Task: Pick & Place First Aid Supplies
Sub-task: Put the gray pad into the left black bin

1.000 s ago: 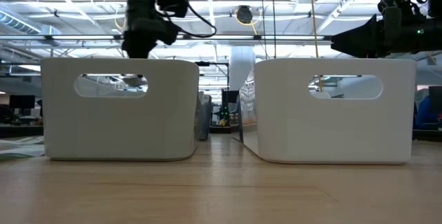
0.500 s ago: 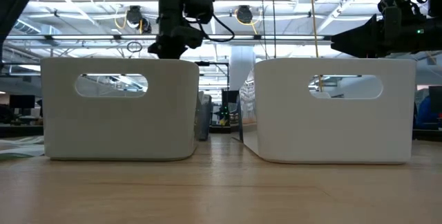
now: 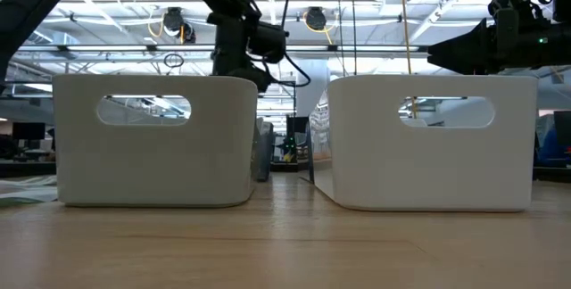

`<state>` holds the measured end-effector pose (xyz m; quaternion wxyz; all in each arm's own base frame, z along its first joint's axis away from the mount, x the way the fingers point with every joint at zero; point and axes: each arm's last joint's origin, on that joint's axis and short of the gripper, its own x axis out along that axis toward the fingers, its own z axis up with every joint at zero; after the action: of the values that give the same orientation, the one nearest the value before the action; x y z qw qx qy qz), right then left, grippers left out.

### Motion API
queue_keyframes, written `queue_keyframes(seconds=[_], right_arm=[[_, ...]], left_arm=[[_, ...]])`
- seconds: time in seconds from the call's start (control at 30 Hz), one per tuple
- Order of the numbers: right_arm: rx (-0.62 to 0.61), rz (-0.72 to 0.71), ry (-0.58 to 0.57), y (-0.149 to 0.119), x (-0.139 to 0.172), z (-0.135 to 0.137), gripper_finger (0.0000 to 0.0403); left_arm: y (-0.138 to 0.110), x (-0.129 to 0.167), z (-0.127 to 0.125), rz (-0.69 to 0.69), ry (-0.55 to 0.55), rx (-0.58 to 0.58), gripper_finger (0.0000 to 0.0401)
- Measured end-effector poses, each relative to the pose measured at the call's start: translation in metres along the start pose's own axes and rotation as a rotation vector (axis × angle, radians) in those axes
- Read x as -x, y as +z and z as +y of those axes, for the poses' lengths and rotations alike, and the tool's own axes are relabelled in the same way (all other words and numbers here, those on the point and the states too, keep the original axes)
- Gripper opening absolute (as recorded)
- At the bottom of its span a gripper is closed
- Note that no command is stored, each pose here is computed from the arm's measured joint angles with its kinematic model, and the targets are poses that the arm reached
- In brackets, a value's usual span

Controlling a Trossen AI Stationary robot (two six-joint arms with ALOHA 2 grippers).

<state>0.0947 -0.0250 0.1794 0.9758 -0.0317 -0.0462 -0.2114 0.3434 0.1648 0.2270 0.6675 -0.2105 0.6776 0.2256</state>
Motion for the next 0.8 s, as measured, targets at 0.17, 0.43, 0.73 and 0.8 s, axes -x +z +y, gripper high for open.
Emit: queue_keyframes(seconds=[0.17,0.43,0.73,0.8], right_arm=[[0.0,0.0,0.0,0.0,0.0,0.0,0.0279],[0.0,0.001,-0.001,0.0,0.0,0.0,0.0279],[0.0,0.0,0.0,0.0,0.0,0.0,0.0279],[0.0,0.0,0.0,0.0,0.0,0.0,0.0279]], left_arm=[[0.007,-0.018,-0.001,-0.009,-0.052,0.009,0.0011],[0.007,-0.04,-0.002,0.029,-0.051,0.009,0.0025],[0.009,-0.04,-0.003,0.007,-0.06,0.01,0.0027],[0.01,-0.04,-0.003,0.0,-0.081,0.009,0.0037]])
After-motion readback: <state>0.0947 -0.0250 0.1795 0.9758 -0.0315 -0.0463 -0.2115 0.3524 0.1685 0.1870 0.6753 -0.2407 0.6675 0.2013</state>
